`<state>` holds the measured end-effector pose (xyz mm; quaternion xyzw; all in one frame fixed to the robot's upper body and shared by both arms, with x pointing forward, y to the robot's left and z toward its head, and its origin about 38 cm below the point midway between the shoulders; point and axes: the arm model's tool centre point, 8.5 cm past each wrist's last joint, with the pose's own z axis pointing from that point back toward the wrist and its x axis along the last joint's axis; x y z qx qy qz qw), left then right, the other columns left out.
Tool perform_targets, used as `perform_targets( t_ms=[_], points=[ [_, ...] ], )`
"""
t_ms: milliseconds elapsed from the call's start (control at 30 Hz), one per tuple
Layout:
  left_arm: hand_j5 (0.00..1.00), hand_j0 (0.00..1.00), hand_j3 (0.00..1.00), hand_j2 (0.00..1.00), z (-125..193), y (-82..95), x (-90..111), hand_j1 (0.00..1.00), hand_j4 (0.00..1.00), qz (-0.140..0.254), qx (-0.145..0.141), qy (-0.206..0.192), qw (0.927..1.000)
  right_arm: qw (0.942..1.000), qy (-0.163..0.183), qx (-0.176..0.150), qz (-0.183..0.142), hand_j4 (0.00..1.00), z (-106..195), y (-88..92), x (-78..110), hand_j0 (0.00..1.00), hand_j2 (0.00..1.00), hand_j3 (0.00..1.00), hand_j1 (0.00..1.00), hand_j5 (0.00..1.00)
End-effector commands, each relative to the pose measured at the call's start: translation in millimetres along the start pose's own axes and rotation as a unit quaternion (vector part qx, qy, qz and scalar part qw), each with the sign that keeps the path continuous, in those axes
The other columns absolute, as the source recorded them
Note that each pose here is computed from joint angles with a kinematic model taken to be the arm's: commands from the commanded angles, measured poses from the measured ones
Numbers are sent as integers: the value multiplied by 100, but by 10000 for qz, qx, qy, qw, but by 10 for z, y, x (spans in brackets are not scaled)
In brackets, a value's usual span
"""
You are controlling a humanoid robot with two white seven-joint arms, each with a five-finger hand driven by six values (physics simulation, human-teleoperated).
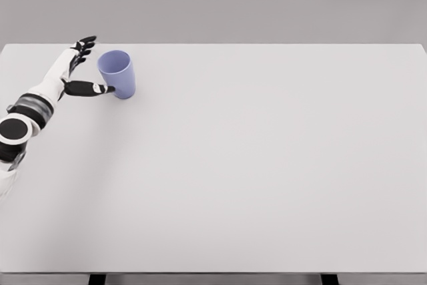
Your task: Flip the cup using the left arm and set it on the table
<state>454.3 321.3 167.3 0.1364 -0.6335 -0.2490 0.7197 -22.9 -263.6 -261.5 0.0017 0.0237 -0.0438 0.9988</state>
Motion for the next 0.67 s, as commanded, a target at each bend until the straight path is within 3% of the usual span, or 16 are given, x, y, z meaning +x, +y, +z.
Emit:
perform_targets(
  t_ms=[0,267,467,567,633],
  points=[
    [100,100,100,100,37,127,51,100,100,-80,98,-71,9999,10000,1,1,1,100,0,0,-1,100,100,100,100,100],
    [100,100,100,100,333,681,123,100,100,-497,520,-416,9965,10000,1,1,1,100,0,0,-1,100,100,100,100,100],
    [100,100,100,100,430,723,140,100,100,-642,571,-479,9951,10000,1,1,1,100,0,0,-1,100,100,100,100,100],
    [100,100,100,100,439,732,158,100,100,-1065,722,-506,9904,10000,1,1,1,100,0,0,-1,100,100,100,100,100],
    [100,100,100,100,446,721,193,100,100,-1073,700,-574,9901,10000,1,1,1,100,0,0,-1,100,100,100,100,100]
  ],
)
